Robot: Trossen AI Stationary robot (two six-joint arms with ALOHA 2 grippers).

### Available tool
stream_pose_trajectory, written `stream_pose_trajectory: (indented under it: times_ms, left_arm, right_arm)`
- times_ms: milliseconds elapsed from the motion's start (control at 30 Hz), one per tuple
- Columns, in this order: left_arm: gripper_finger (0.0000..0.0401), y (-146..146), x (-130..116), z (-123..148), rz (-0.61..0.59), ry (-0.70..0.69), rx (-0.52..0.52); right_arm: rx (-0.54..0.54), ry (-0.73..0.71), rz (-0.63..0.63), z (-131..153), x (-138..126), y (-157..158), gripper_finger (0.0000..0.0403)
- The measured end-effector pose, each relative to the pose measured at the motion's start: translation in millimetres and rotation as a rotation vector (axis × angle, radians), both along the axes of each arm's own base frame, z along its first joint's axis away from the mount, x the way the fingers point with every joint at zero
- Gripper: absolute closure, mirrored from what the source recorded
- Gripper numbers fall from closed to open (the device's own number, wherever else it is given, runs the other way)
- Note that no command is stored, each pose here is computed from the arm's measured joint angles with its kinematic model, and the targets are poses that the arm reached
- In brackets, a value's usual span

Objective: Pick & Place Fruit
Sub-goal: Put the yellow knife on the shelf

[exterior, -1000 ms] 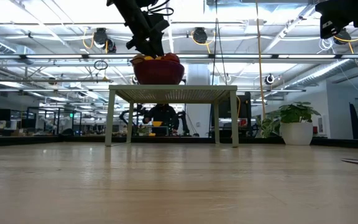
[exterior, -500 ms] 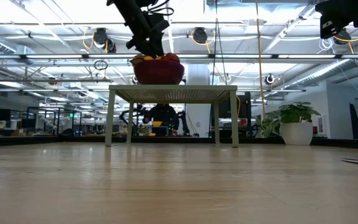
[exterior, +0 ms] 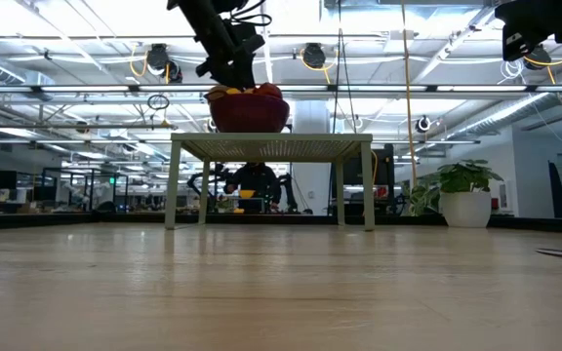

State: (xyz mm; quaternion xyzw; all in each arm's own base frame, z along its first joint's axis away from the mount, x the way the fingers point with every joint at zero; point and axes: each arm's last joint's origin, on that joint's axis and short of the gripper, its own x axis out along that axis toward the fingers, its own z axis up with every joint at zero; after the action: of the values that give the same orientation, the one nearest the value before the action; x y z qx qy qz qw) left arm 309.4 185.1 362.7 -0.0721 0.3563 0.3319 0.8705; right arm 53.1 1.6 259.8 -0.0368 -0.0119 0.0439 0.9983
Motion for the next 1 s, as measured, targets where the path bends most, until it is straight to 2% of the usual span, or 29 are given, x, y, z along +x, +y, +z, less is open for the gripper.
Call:
stream_pose_trajectory:
  times_ms: [267,767,900,1000]
  left_arm:
    - [0.0229,-1,1,2,-0.002,-0.009,0.004]
    - [0.0229,-3,-6,44,0.037,-0.044,0.101]
    - [0.0229,-15,-9,56,0.061,-0.071,0.058]
    - [0.0229,-33,-10,66,0.059,-0.107,0.018]
  right_arm:
    - [0.000,0.000,0.000,0,0,0,0.0403]
    - [0.005,0.001,0.000,0,0,0,0.0403]
    - [0.078,0.007,0.006,0,0,0,0.0403]
    - [0.200,0.018,0.008,0,0,0,0.0403]
